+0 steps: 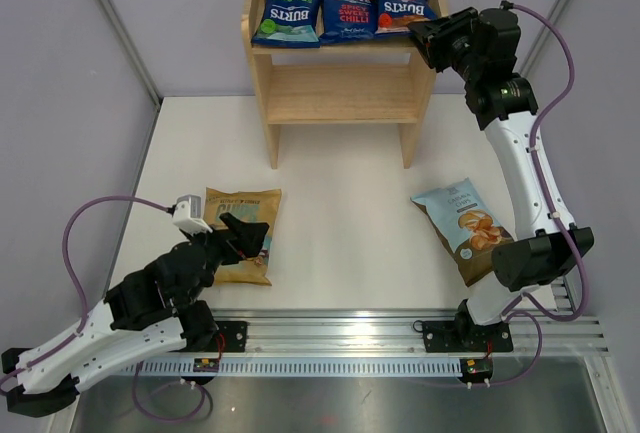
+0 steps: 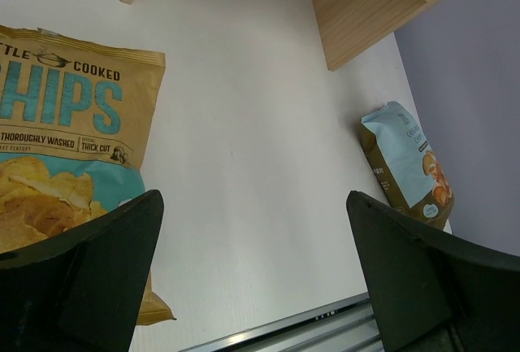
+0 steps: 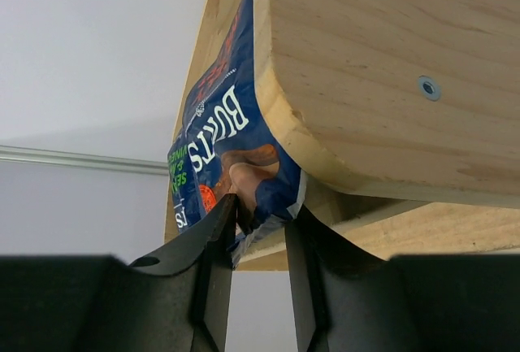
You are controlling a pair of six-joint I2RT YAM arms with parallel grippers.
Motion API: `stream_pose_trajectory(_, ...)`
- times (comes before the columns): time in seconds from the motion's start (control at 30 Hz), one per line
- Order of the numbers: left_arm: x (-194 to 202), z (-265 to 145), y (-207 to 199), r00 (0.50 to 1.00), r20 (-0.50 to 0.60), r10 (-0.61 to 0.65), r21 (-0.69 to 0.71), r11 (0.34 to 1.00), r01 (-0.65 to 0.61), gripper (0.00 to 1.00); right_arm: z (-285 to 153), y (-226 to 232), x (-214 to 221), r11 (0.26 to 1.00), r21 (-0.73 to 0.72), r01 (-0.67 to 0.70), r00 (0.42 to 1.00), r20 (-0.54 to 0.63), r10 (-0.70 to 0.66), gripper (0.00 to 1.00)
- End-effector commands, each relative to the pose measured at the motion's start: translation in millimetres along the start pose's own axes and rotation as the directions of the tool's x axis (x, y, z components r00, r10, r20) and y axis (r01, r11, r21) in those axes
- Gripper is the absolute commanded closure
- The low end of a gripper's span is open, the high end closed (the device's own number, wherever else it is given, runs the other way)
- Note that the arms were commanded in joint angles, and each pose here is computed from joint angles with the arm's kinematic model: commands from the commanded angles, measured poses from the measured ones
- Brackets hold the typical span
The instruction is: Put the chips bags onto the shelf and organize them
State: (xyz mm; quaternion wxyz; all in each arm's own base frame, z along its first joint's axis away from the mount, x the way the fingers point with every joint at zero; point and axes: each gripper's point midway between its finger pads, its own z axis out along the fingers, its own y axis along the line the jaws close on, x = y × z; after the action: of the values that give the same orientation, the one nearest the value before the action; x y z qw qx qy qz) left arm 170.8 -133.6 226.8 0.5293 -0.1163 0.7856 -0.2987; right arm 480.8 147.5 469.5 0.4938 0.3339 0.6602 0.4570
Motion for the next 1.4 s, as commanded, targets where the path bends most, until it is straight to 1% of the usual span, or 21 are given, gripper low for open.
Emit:
stream_pose_trajectory(0.0, -9.4, -6.3, -8.8, 0.999, 0.01, -0.042, 0.037, 0.998, 0.041, 0.01, -13.9, 22.2, -10.3, 0.998, -0.062, -0.017, 0.999, 0.044, 0.019, 0.64)
stream_pose_trajectory(0.13, -10.2, -8.8, -6.0, 0.999, 0.012, -0.048, 0.034, 0.998, 0.047, 0.01, -9.8, 19.1, -9.9, 0.998, -0.06, -0.025, 0.999, 0.046, 0.027, 0.73)
stream_pose_trajectory(0.17, -11.2, -9.4, -5.6, 0.999, 0.015, -0.052, 0.033, 0.998, 0.051, 0.01, -8.9, 17.7, -9.4, 0.998, -0.056, -0.03, 0.999, 0.044, 0.032, 0.77)
stream_pose_trajectory(0.27, -11.9, -11.3, -4.5, 0.998, 0.015, -0.058, 0.034, 0.998, 0.058, 0.01, -3.9, 15.1, -8.8, 0.998, -0.046, -0.035, 0.998, 0.04, 0.037, 0.84)
stream_pose_trajectory(0.37, -12.9, -12.3, -3.5, 0.998, 0.019, -0.064, 0.034, 0.997, 0.063, 0.01, 4.5, 5.8, -7.3, 0.999, -0.02, -0.049, 0.998, 0.039, 0.05, 0.87)
stream_pose_trajectory(0.57, -13.6, -13.1, -3.3, 0.998, 0.018, -0.067, 0.03, 0.997, 0.066, 0.01, 10.6, 1.5, -8.8, 0.997, -0.002, -0.075, 0.996, 0.049, 0.075, 0.9)
stream_pose_trajectory(0.83, -14.6, -13.3, -4.0, 0.997, 0.02, -0.075, 0.031, 0.997, 0.075, 0.01, 18.9, -4.6, -13.4, 0.993, 0.022, -0.115, 0.99, 0.079, 0.113, 0.91)
stream_pose_trajectory(0.9, -15.0, -13.4, -3.4, 0.997, 0.021, -0.075, 0.028, 0.997, 0.074, 0.01, 19.3, -4.0, -12.8, 0.993, 0.02, -0.115, 0.991, 0.078, 0.113, 0.89)
stream_pose_trajectory(1.0, -15.1, -13.7, -3.2, 0.997, 0.021, -0.074, 0.027, 0.997, 0.073, 0.01, 15.8, -2.5, -13.9, 0.993, 0.011, -0.114, 0.99, 0.081, 0.113, 0.8)
stream_pose_trajectory(1.1, -16.3, -13.7, -3.5, 0.998, 0.023, -0.067, 0.024, 0.998, 0.066, 0.01, 7.3, 3.8, -15.6, 0.995, -0.007, -0.103, 0.991, 0.086, 0.104, 0.76)
stream_pose_trajectory(1.13, -16.4, -13.5, -3.2, 0.998, 0.022, -0.061, 0.02, 0.998, 0.06, 0.01, 1.3, 9.6, -17.3, 0.995, -0.02, -0.099, 0.991, 0.09, 0.1, 0.71)
stream_pose_trajectory(1.23, -16.6, -11.8, -1.1, 0.999, 0.022, -0.033, -0.001, 0.999, 0.033, 0.01, -10.2, 15.7, -18.8, 0.997, -0.031, -0.075, 0.993, 0.094, 0.077, 0.62)
stream_pose_trajectory(1.27, -18.5, -11.8, 0.1, 0.999, 0.027, -0.026, -0.011, 1.0, 0.026, 0.01, -11.7, 13.5, -22.8, 0.997, -0.022, -0.068, 0.99, 0.119, 0.07, 0.57)
stream_pose_trajectory(1.37, -18.8, -8.8, 1.7, 1.0, 0.023, 0.012, -0.039, 0.999, -0.011, 0.01, -19.0, 16.5, -23.9, 0.998, -0.025, -0.051, 0.991, 0.123, 0.054, 0.54)
